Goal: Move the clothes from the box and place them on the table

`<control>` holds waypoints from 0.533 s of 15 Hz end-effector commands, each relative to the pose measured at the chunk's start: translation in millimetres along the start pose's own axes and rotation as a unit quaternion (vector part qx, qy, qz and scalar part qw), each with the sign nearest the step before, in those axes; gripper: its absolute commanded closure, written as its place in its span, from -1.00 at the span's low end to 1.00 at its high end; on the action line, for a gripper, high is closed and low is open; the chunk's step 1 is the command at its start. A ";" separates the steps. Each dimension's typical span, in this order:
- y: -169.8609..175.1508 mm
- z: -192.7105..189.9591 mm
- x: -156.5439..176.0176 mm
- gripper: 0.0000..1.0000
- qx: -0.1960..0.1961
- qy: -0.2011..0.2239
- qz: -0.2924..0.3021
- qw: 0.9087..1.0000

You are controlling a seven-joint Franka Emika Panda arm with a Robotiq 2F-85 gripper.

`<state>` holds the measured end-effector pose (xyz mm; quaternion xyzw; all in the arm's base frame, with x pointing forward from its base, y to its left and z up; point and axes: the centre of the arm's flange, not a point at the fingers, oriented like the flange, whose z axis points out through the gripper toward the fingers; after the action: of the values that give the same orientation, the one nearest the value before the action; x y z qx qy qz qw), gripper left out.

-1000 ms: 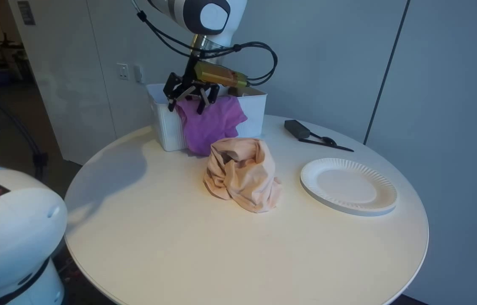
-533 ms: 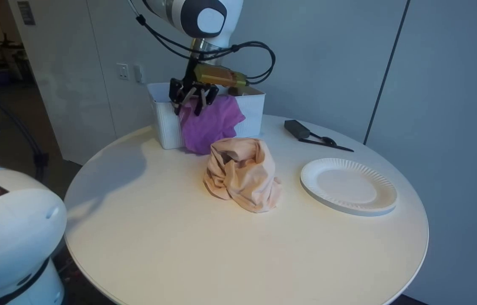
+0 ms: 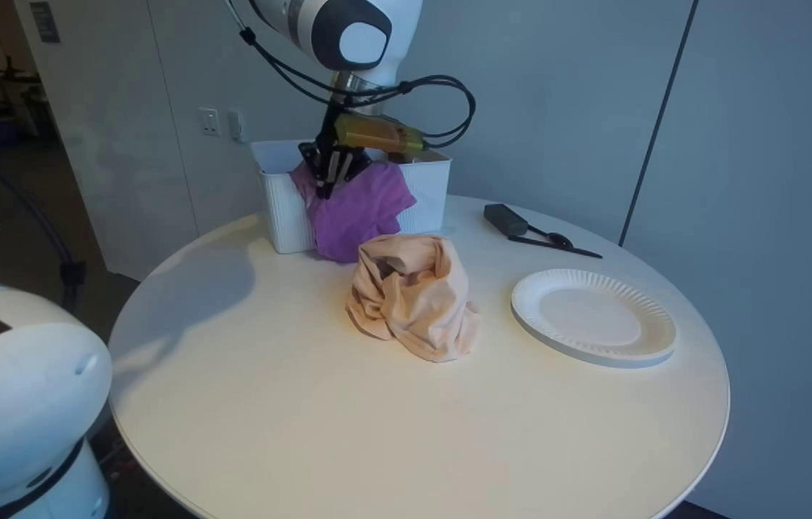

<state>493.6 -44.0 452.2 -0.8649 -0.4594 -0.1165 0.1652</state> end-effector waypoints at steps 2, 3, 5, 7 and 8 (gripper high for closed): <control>2.7 -6.8 3.1 0.78 -0.014 0.020 0.002 1.000; 1.8 -9.0 2.5 0.78 -0.020 0.019 0.005 1.000; -1.1 -15.9 1.6 0.79 -0.047 0.016 0.008 0.999; -2.3 -25.6 0.3 0.78 -0.073 0.023 0.009 0.997; -2.3 -31.0 -0.6 0.79 -0.084 0.027 0.009 0.996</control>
<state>497.9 -54.4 461.4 -0.8721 -0.4468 -0.1448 0.1369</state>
